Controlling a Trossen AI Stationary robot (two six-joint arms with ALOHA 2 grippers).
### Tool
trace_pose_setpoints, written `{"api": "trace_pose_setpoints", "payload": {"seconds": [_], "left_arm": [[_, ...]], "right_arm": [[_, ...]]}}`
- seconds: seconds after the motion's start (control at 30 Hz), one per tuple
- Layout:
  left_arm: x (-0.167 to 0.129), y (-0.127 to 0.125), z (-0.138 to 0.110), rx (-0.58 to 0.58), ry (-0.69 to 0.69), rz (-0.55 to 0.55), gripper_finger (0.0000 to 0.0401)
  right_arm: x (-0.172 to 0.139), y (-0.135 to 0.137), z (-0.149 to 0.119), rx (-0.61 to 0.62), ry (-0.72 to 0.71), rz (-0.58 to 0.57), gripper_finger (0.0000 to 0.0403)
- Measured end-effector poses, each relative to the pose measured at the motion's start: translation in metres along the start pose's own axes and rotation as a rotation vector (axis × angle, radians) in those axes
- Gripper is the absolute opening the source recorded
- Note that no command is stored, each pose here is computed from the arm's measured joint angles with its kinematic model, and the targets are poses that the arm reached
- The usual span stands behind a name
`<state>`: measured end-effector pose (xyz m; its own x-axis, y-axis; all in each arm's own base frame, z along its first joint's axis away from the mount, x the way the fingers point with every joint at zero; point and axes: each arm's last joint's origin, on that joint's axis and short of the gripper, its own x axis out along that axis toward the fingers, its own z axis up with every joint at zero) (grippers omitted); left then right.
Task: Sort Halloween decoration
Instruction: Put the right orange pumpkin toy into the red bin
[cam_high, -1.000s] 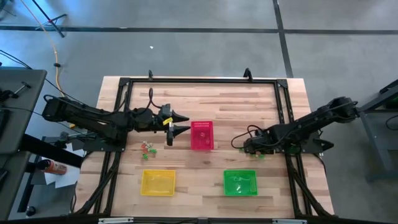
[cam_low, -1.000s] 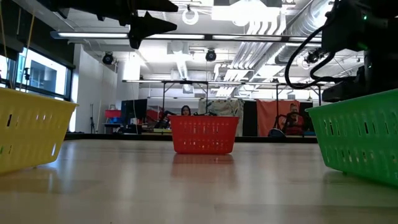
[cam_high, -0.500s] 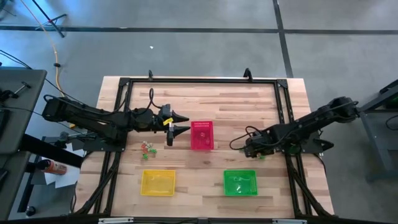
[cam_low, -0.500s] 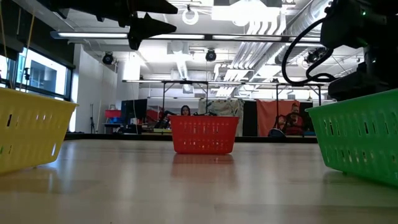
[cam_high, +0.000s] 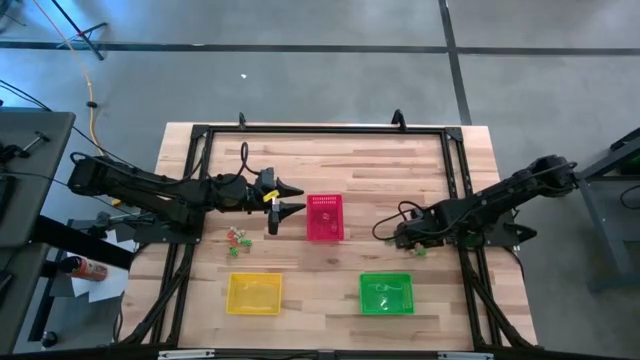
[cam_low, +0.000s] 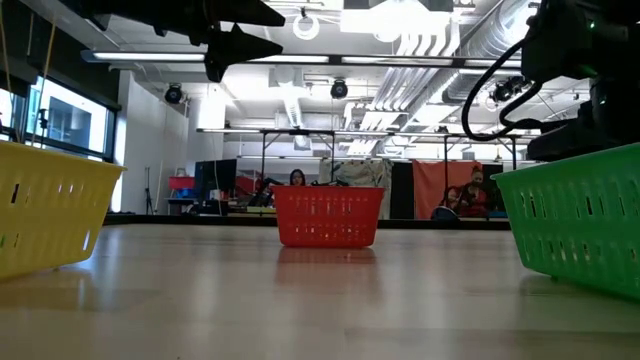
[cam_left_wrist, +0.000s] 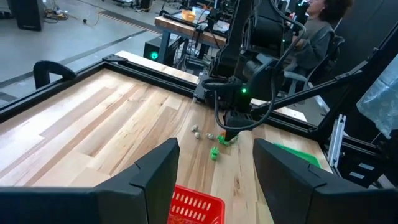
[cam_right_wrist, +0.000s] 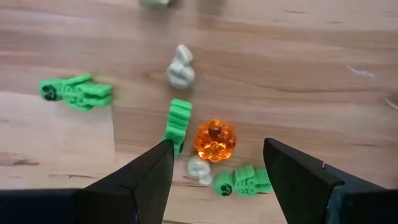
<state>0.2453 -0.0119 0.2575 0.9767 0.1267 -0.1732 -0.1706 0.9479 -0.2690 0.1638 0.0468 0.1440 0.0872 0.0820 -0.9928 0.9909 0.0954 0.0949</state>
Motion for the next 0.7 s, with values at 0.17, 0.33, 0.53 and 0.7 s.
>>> {"api": "trace_pose_setpoints", "payload": {"seconds": [0.17,0.33,0.53,0.7], "left_arm": [[0.000,0.000,0.000,0.000,0.000,0.000,0.0197],[0.000,0.000,0.000,0.000,0.000,0.005,0.0197],[0.000,0.000,0.000,-0.027,0.000,0.005,0.0197],[0.000,0.000,0.000,-0.050,0.001,0.005,0.0197]], "right_arm": [[0.001,-0.006,0.001,0.037,-0.022,-0.056,0.0244],[0.001,0.001,0.004,0.044,-0.091,0.026,0.0244],[0.001,0.004,0.005,0.048,-0.101,0.054,0.0244],[0.001,-0.001,0.005,0.045,-0.083,-0.004,0.0244]]}}
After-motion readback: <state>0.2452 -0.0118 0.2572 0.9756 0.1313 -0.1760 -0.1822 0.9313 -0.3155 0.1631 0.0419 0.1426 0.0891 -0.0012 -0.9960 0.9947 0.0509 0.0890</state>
